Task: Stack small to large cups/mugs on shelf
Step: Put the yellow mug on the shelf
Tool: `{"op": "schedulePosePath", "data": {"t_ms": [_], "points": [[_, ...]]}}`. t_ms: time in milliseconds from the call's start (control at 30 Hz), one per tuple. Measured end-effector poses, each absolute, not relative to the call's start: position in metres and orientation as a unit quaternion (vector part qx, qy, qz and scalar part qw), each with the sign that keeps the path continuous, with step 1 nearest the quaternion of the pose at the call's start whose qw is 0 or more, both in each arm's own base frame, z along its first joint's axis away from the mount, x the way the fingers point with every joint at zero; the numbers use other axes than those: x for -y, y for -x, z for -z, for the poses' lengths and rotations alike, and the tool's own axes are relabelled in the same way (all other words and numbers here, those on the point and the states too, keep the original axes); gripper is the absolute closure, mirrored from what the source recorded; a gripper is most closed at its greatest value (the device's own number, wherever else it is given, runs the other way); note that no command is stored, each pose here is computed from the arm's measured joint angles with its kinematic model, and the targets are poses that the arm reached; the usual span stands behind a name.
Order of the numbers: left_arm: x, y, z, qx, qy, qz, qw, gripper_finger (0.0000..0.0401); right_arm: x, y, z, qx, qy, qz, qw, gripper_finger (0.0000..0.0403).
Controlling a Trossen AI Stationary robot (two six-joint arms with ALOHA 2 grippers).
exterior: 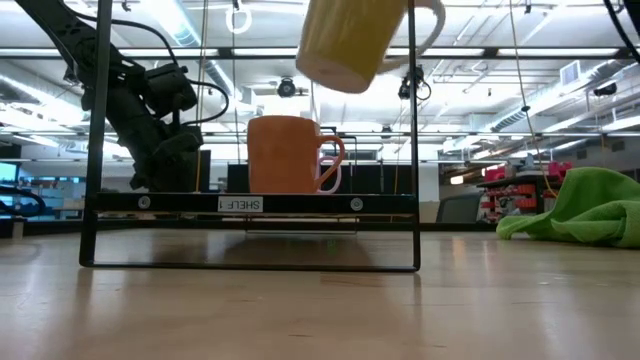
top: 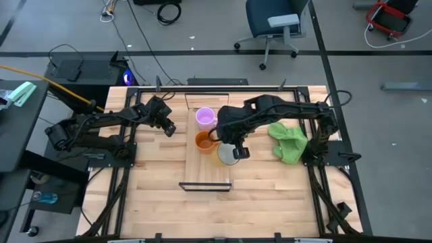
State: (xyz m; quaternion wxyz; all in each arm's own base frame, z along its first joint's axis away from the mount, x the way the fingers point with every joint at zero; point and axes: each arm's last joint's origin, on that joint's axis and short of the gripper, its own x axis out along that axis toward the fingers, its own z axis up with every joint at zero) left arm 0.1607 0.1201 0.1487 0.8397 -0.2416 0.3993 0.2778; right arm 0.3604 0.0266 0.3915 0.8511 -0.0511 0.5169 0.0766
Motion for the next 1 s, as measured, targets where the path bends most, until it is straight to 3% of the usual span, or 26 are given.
{"op": "schedulePosePath", "data": {"t_ms": [1000], "points": [[-0.121, -0.161, -0.149, -0.393, 0.243, -0.279, 0.841, 0.0382, -0.034, -0.417, -0.322, -0.55, 0.099, -0.17, 0.811, 0.0393]]}}
